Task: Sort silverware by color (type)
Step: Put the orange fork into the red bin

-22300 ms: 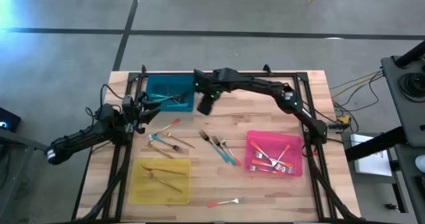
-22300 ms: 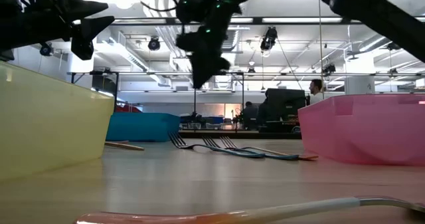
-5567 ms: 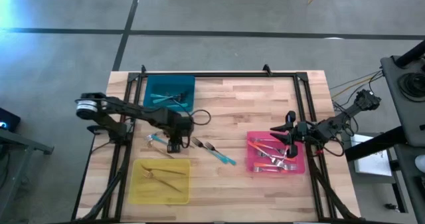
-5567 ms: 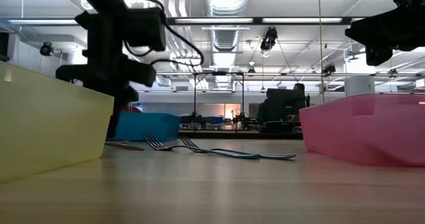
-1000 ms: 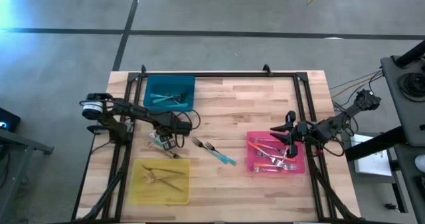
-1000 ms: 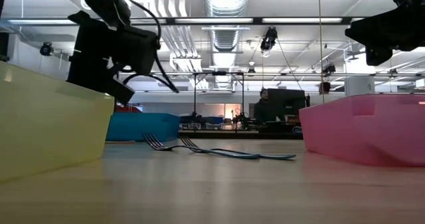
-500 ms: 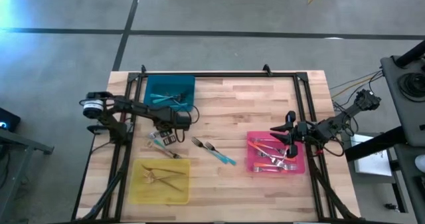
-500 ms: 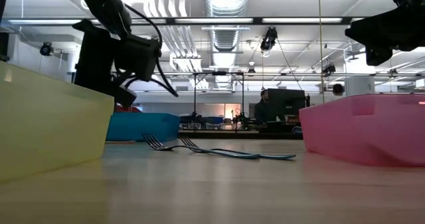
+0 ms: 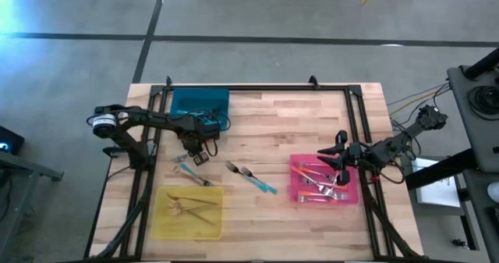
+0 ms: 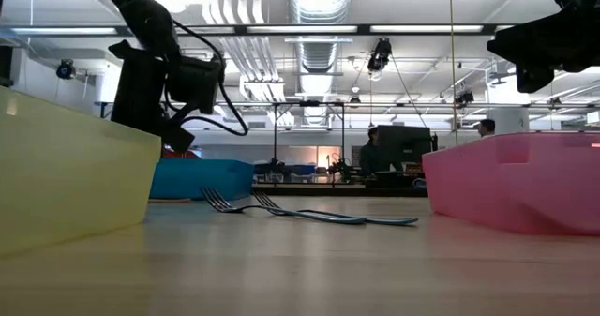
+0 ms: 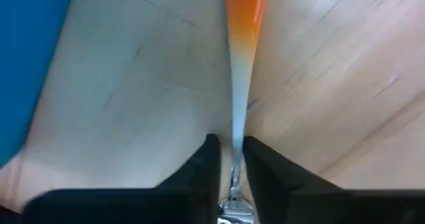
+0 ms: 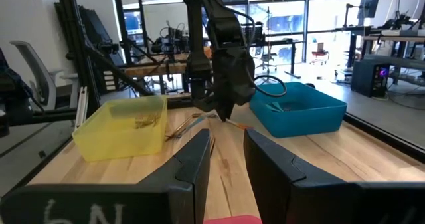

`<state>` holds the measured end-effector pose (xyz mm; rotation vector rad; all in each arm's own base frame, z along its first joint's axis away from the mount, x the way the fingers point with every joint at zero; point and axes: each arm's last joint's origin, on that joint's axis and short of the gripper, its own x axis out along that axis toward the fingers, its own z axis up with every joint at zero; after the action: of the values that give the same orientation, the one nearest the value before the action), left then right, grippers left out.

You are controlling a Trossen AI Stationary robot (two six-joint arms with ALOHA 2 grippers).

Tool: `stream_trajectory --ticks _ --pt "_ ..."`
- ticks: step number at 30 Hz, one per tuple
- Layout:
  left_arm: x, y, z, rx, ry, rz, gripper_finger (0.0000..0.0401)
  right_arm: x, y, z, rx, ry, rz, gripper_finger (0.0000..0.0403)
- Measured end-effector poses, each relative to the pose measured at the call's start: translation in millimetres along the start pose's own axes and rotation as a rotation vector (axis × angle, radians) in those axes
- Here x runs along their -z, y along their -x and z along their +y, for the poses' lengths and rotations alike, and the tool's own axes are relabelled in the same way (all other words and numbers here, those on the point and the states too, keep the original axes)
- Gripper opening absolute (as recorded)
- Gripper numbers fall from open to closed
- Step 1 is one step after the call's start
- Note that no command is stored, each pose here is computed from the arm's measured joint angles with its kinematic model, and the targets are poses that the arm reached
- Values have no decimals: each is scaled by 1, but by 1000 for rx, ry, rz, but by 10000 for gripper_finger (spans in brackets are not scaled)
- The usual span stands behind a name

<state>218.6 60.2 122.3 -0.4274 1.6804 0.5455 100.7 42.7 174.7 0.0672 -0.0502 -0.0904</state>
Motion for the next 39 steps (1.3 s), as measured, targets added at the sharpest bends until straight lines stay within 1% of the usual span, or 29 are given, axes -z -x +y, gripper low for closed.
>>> stream_trajectory --ticks 2,4,10,12,15,20,23,29,34,39 --pt "-2 2 -1 2 10 7 22 0 0 0 0 0 0 86" --pt "-3 4 -1 3 39 10 7 0 0 0 0 0 0 86" --pt "-11 18 -5 1 65 -1 2 0 0 0 0 0 1 86" --pt "-18 29 -8 13 61 -38 1 0 0 0 0 0 1 86" --pt "-23 46 -11 17 32 -52 1 0 0 0 0 0 0 86" --pt "-39 82 -22 66 3 -182 0 0 0 0 0 0 0 86" --pt "-51 107 -35 120 -21 -321 0 0 0 0 0 0 1 86" --pt "-64 156 -68 243 -117 -627 0 0 0 0 0 1 1 86" --pt "-68 178 -92 297 -174 -866 0 0 0 0 0 0 0 86" --pt "-73 189 -113 423 -207 -1142 0 0 0 0 0 1 1 86"
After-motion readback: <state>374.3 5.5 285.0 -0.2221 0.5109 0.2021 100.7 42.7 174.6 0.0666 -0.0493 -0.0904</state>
